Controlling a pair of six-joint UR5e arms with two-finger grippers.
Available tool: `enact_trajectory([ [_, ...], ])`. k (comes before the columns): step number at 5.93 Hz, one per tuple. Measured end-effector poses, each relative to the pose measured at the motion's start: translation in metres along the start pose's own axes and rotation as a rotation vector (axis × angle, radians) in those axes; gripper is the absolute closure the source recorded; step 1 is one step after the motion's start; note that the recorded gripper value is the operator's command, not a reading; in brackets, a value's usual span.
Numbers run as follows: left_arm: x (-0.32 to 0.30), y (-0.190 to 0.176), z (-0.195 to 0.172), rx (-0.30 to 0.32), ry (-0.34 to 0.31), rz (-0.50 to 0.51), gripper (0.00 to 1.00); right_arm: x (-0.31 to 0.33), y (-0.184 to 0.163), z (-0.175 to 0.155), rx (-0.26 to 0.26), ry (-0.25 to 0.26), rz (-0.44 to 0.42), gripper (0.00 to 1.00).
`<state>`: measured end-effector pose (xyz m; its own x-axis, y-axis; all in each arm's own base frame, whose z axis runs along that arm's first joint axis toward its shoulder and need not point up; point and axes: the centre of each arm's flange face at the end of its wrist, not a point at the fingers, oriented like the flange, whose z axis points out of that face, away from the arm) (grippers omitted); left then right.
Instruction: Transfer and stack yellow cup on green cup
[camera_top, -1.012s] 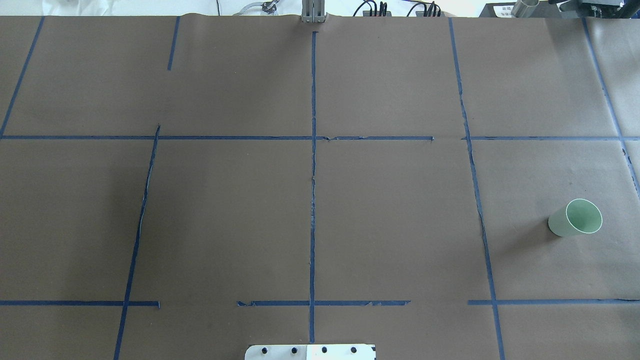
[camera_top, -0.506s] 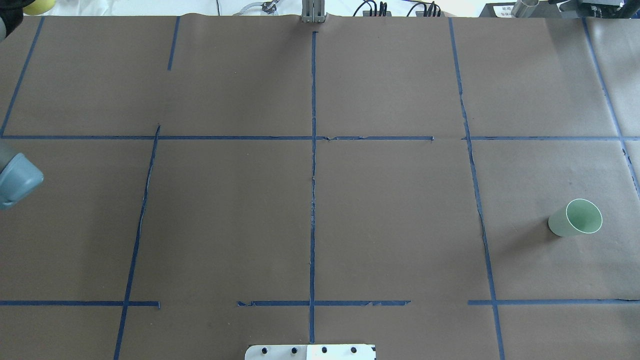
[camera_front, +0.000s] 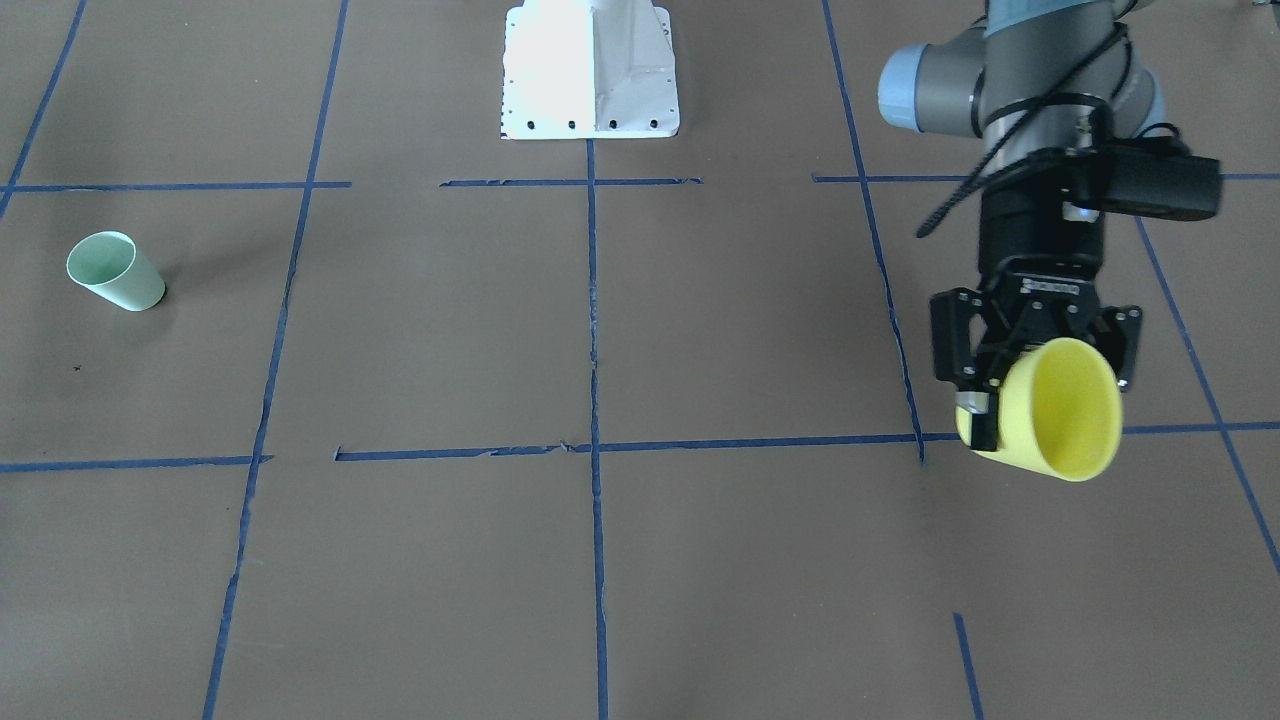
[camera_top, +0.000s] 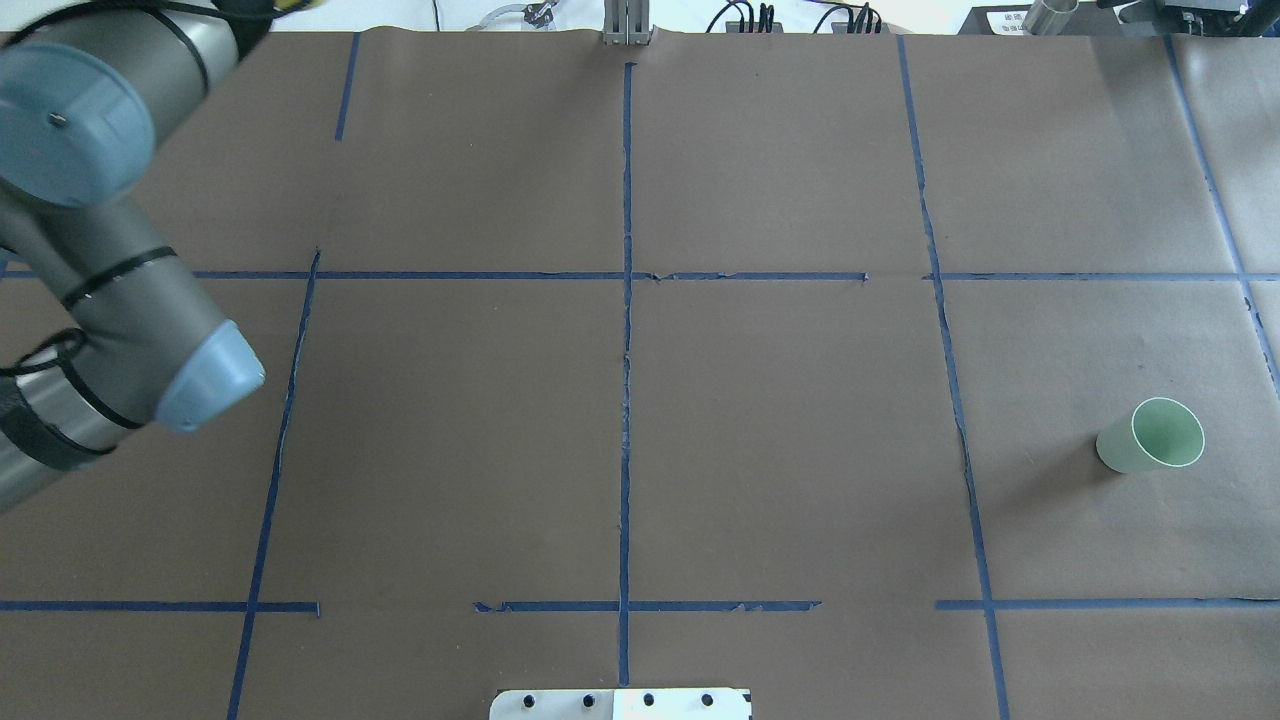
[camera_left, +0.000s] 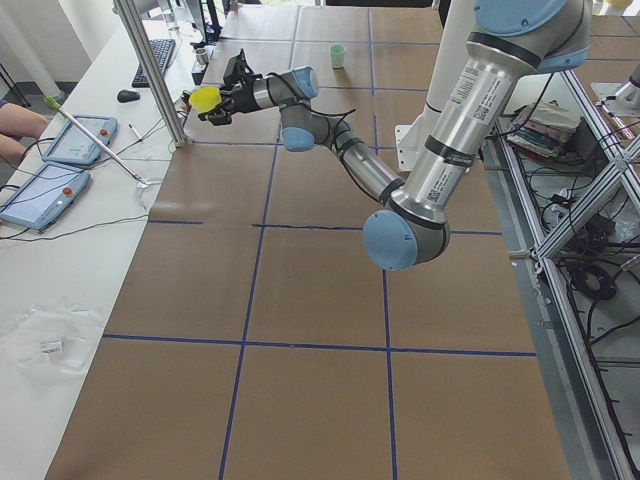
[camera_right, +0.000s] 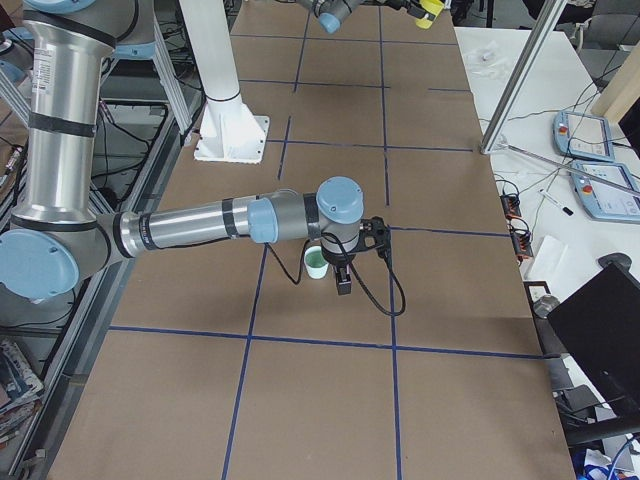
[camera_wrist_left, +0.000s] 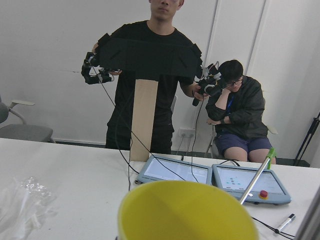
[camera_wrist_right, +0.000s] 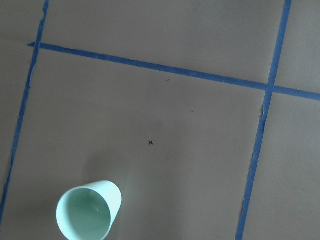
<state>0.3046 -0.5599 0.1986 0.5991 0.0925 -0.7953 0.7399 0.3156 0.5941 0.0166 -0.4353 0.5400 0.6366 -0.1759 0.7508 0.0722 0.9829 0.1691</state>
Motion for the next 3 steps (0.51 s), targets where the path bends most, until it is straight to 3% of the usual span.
enact_trajectory([
  [1,0.052,0.032,-0.009,0.047,0.002,0.003,0.65,-0.026,-0.031,-0.013,0.035,-0.009,0.035,0.00],
  [3,0.130,0.091,-0.013,0.135,-0.055,0.025,0.65,-0.109,-0.094,-0.019,0.060,-0.047,0.037,0.00],
])
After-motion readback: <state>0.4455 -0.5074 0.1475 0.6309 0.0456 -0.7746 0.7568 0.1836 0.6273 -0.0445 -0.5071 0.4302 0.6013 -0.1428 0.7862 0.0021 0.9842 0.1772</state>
